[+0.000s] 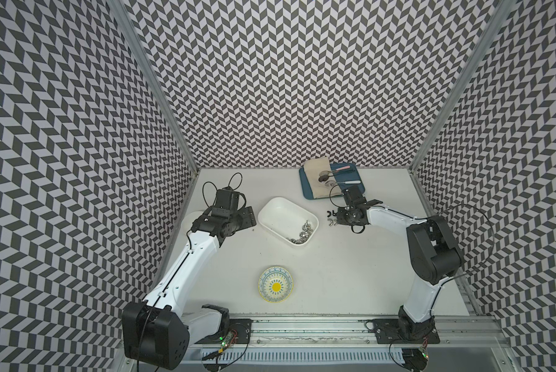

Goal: Take out the wing nut from the storage box
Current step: Place the wing nut at the center of the board.

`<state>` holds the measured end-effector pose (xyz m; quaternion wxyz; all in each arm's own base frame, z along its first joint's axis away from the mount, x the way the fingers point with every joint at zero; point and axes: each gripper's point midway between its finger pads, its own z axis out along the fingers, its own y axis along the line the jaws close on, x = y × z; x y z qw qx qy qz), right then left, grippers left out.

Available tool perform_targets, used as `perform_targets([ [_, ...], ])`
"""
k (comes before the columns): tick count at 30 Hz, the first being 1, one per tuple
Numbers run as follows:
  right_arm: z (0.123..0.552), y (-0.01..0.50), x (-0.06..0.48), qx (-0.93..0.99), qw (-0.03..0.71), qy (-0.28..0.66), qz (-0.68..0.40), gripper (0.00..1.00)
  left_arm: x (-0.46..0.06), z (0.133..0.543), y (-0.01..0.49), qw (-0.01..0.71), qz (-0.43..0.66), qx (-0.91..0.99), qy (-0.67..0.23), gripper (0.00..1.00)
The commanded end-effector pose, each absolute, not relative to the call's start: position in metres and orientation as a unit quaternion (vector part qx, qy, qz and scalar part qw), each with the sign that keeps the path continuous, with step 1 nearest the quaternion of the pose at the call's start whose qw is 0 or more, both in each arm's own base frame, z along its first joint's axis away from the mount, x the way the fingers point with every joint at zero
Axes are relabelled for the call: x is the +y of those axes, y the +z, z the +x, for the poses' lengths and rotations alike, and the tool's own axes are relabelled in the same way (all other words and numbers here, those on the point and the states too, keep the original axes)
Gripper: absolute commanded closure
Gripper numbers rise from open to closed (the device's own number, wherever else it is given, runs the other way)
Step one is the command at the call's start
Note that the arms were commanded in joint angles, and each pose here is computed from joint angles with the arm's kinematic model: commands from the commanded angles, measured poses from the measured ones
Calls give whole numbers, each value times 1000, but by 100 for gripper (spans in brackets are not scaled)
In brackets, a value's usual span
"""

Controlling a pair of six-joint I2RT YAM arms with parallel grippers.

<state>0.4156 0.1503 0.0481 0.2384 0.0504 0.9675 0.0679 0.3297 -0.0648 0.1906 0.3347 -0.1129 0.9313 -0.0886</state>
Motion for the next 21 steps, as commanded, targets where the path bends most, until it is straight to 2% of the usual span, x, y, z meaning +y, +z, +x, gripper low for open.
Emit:
perform_targets([
  [1,422,39,150,966,246,66,50,97,-65,336,205,351,-116,924,-98,22],
  [11,423,27,148,969,236,57,50,94,-64,335,204,352,-117,924,-97,22],
  [21,429,46,150,965,250,62,51,81,-64,335,203,351,-119,924,-96,21],
])
